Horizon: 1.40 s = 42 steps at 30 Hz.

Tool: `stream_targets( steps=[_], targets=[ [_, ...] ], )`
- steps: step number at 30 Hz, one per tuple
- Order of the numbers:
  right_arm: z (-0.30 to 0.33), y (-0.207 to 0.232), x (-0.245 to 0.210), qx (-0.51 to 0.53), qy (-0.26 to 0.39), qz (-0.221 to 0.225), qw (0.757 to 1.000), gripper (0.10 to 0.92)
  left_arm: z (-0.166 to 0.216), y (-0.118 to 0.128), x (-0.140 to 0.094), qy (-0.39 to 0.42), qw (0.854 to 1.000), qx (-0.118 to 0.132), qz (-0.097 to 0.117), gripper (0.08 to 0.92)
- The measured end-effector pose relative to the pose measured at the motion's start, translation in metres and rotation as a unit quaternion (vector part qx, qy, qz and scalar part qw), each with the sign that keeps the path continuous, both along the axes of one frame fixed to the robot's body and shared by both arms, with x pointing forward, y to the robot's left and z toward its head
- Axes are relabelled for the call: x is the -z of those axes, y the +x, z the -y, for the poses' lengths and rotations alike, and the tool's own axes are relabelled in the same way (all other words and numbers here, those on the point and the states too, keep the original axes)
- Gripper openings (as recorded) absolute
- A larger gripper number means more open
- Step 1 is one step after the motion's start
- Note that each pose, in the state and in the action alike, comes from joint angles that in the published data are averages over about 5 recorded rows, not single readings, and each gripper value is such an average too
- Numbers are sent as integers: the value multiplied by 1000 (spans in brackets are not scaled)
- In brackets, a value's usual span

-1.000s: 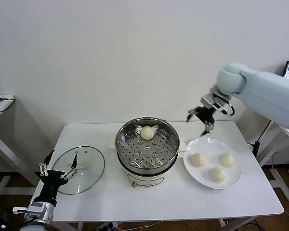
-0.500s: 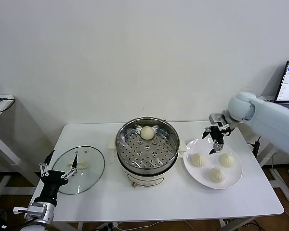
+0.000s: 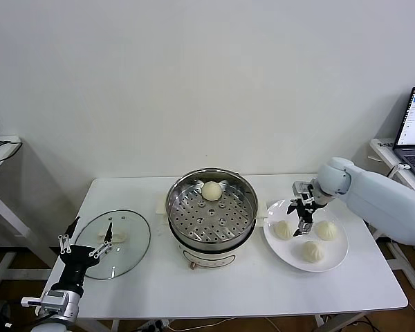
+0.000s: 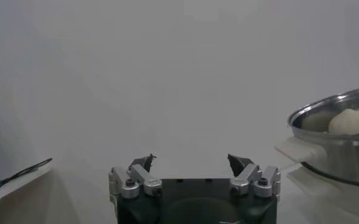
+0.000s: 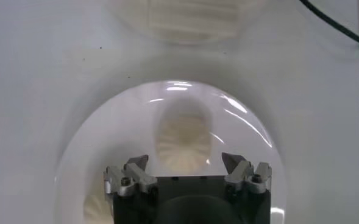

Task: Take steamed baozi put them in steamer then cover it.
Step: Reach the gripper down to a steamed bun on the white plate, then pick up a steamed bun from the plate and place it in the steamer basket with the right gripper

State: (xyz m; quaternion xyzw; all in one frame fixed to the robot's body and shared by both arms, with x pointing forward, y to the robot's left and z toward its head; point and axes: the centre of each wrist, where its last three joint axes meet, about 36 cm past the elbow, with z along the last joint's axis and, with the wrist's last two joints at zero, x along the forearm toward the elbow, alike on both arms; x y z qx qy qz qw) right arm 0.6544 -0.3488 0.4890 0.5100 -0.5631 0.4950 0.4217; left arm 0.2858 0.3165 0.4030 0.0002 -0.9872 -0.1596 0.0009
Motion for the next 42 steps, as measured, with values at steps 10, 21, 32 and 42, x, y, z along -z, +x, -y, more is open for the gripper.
stream_targets(
  steps=[10,21,32,42],
  targets=[
    [-4,-1,21,1,-6,3,1000,823,-1,0,2,0,1000,-1,-1,823],
    [-11,-1,31,0,-5,6,1000,723,-2,0,2,0,1000,-2,-2,823],
    [-8,-1,26,-1,-2,5,1000,670,-1,0,2,0,1000,-2,-2,823],
    [12,-9,-32,8,9,6,1000,670,0,-1,-1,2,1000,2,1,823]
  ],
)
